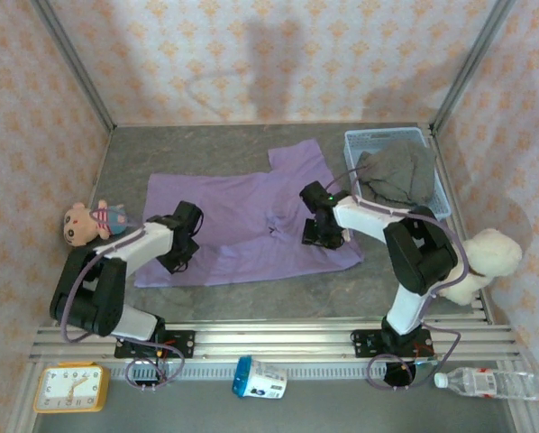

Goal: Fold and stack the mixed laundry pile

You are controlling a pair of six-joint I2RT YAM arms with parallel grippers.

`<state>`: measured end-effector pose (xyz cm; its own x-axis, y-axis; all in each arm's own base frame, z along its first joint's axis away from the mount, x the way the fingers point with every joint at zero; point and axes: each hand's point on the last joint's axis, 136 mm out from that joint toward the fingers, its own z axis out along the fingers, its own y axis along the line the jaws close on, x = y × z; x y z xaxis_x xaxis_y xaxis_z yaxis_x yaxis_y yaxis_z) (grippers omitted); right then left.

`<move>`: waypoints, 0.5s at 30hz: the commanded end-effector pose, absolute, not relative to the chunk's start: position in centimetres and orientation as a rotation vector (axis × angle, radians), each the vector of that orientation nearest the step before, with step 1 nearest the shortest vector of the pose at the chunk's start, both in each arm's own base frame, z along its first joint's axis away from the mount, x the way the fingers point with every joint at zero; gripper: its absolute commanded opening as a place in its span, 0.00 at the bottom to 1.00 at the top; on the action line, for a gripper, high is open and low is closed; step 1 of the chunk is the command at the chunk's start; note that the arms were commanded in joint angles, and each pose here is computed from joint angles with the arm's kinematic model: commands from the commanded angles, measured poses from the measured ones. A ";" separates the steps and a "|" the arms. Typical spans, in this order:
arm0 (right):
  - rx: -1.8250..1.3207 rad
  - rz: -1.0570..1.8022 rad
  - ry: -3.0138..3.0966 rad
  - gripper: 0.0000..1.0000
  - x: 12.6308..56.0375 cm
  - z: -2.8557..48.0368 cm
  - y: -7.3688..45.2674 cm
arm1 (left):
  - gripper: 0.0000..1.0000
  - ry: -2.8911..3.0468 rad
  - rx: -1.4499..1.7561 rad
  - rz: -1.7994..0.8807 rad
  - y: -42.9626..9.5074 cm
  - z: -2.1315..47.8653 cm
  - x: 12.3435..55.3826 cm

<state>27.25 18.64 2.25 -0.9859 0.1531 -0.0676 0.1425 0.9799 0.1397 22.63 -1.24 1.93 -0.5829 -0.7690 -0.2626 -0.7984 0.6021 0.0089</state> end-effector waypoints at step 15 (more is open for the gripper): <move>0.342 0.253 2.786 0.61 38.3 13.2 17.7 | 0.31 2.399 -1.044 0.058 -0.1 12.7 35.2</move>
<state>35.68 20.59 14.11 -0.9375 0.2234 -0.2669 0.1391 0.9434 0.3011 33.67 -1.05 12.28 -0.5548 -0.6961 -0.4557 -0.7088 0.6823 -0.1792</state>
